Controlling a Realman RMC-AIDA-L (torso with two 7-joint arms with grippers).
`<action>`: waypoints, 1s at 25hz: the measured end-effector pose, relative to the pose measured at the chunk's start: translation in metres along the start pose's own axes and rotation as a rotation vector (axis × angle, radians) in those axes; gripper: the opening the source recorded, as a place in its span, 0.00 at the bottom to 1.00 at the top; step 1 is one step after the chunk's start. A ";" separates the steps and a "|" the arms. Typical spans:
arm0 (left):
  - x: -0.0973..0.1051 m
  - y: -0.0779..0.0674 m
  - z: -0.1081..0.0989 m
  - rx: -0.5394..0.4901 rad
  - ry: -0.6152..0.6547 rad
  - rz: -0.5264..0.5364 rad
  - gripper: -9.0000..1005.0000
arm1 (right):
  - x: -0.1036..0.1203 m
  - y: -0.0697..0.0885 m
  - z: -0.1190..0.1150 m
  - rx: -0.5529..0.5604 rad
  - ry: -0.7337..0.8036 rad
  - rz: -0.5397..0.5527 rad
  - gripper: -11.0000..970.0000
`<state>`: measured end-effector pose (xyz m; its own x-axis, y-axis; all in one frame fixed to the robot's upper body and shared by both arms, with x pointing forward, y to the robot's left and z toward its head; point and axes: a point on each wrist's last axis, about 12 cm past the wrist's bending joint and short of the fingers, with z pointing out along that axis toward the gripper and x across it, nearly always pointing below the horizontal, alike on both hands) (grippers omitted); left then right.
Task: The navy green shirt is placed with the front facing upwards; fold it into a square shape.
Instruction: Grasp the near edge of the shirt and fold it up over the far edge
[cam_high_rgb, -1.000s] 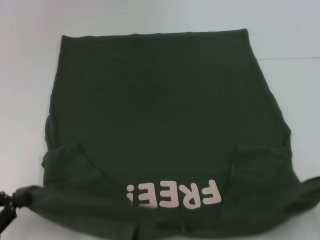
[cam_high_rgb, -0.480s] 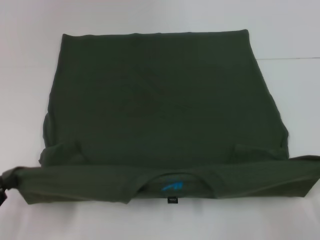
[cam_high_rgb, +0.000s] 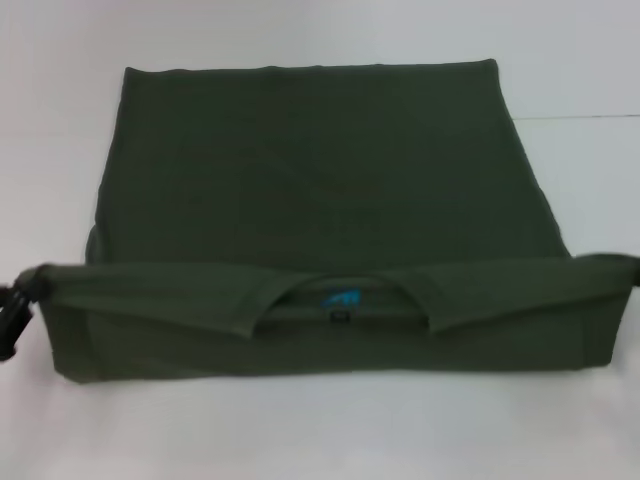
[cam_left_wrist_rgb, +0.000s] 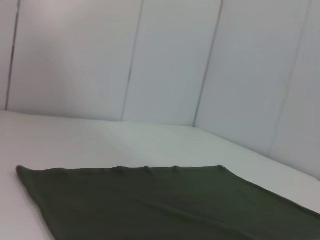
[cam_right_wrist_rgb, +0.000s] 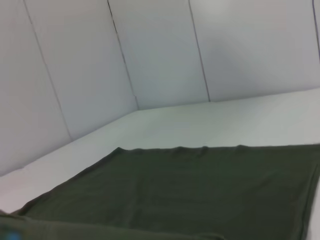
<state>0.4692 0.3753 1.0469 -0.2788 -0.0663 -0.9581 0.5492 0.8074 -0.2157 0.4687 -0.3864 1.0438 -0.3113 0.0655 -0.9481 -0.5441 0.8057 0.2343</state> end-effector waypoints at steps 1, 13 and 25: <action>-0.001 0.001 0.005 -0.002 0.003 0.000 0.12 | -0.004 -0.002 0.006 -0.004 0.000 -0.004 0.04; -0.018 0.014 0.059 -0.065 0.042 0.013 0.13 | -0.026 -0.014 0.065 0.046 0.069 0.032 0.04; -0.032 0.022 0.081 -0.146 0.000 0.037 0.14 | -0.045 -0.028 0.080 0.104 0.048 0.034 0.04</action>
<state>0.5544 0.3473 1.0579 -0.2603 -0.0346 -0.9649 0.4392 0.8857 -0.1502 0.5601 -0.3651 1.0627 -0.3670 0.0677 -0.9278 -0.4493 0.8604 0.2405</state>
